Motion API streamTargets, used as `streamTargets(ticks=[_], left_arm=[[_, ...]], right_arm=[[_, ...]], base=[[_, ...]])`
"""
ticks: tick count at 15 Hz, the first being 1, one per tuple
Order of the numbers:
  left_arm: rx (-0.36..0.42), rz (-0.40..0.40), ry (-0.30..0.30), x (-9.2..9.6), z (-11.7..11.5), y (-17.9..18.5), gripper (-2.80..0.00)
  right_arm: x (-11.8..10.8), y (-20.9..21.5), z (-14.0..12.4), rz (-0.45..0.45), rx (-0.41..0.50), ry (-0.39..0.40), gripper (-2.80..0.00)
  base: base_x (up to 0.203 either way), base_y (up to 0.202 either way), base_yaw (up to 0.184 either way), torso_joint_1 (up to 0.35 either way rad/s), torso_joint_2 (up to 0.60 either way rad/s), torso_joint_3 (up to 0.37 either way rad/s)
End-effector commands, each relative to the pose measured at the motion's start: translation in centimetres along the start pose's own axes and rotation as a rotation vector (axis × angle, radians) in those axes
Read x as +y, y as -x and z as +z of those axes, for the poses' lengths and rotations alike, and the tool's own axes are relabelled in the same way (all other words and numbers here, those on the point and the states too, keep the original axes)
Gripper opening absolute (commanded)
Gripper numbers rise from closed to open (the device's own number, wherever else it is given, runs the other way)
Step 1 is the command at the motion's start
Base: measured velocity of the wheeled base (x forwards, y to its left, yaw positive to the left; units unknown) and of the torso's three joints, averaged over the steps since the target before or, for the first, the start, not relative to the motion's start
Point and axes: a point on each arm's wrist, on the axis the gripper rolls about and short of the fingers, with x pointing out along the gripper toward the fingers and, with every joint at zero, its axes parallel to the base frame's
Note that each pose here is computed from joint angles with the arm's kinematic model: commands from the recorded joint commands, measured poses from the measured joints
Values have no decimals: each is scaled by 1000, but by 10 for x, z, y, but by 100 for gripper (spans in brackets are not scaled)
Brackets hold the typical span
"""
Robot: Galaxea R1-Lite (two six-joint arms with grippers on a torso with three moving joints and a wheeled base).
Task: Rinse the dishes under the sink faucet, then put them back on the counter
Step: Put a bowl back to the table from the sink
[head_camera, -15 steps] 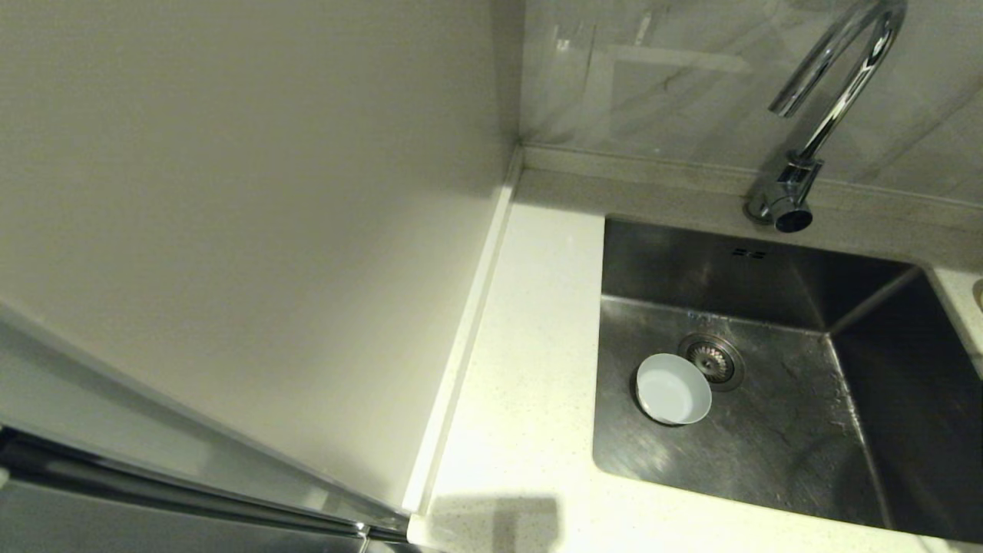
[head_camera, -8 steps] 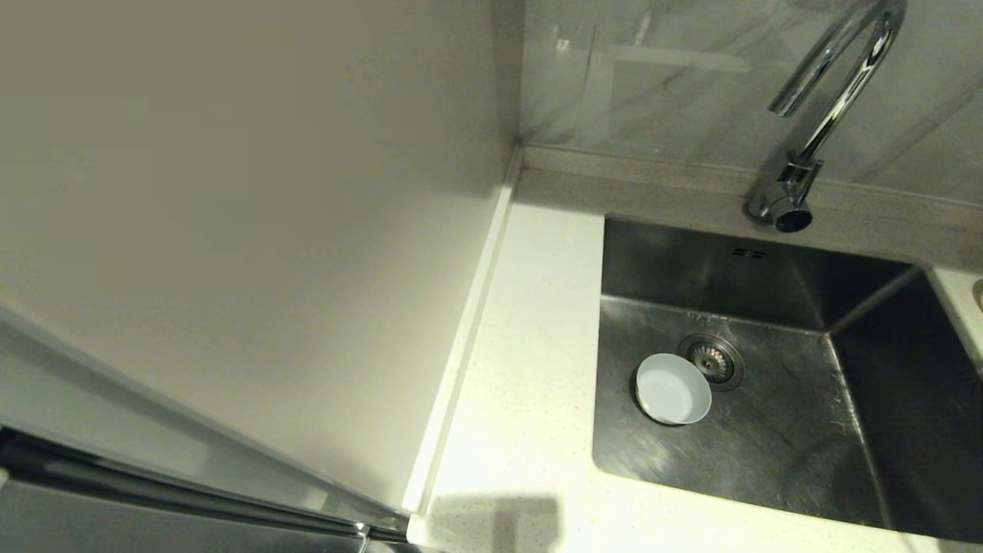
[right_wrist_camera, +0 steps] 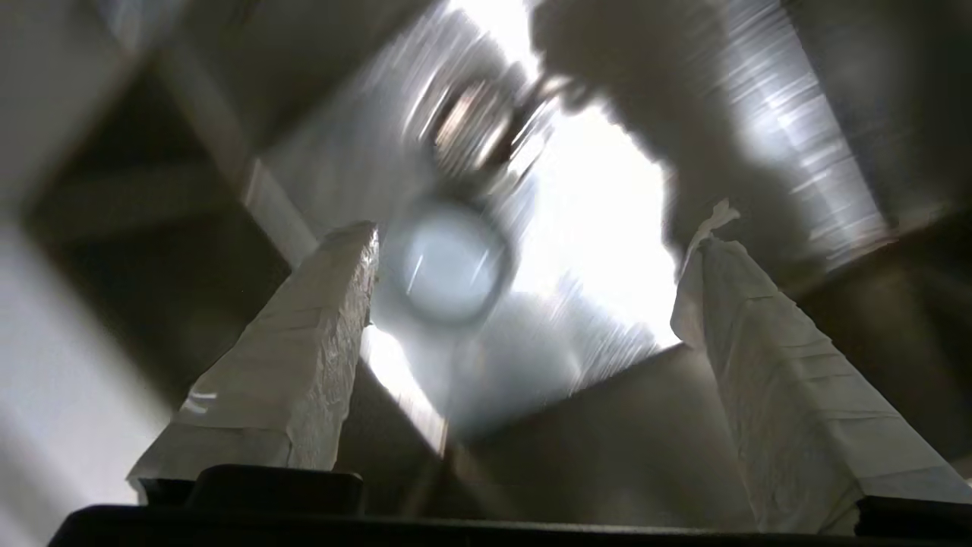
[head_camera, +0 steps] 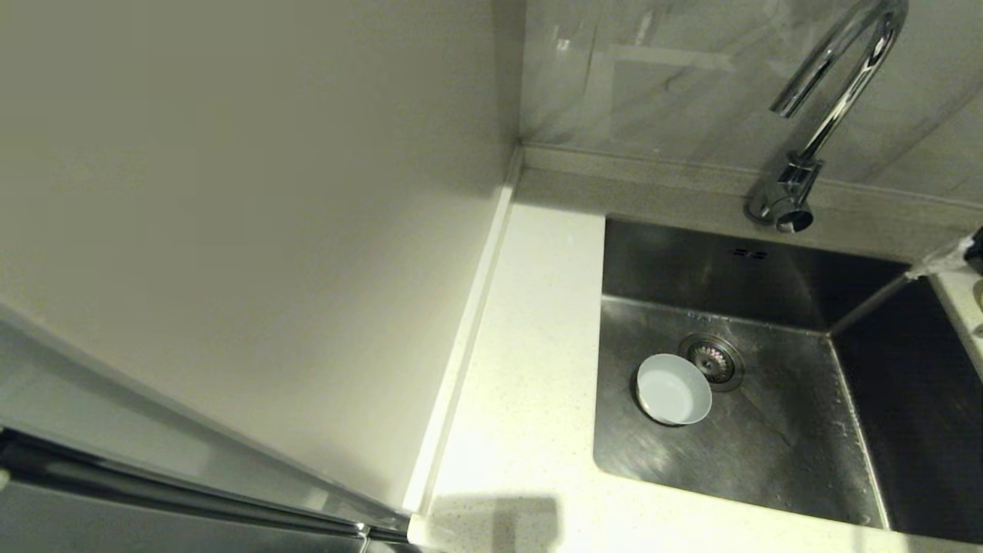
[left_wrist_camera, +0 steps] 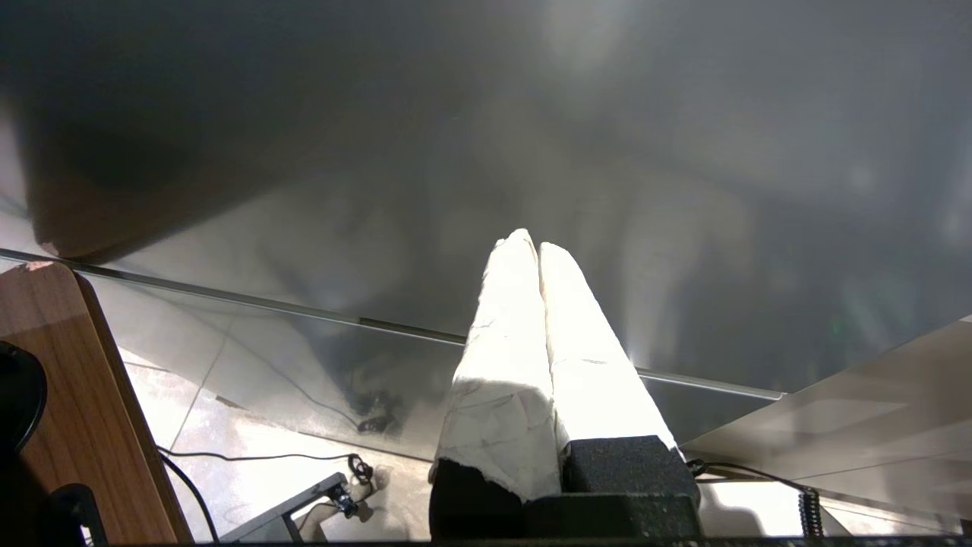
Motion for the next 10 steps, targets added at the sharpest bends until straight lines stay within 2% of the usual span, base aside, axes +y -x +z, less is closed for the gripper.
streamTargets(ticks=[1, 3, 5, 6, 8, 10], left_arm=[[3, 0, 0, 0, -1, 0, -280], [3, 0, 0, 0, -1, 0, -280], [3, 0, 0, 0, -1, 0, -280], [3, 0, 0, 0, -1, 0, -280], [1, 0, 0, 0, -1, 0, -280], [3, 0, 0, 0, -1, 0, -280]], right_arm=[[30, 13, -52, 96, 138, 167, 0], [22, 0, -89, 59, 273, 334, 0], [12, -19, -106, 5, 351, 512, 0], [11, -32, -109, -37, 372, 559, 0], [15, -61, -111, -78, 376, 615, 0], [25, -89, -111, -39, 306, 688, 0]], base=[[0, 0, 0, 0, 0, 0], [0, 0, 0, 0, 0, 0], [0, 0, 0, 0, 0, 0], [0, 0, 0, 0, 0, 0], [0, 0, 0, 0, 0, 0], [0, 0, 0, 0, 0, 0]])
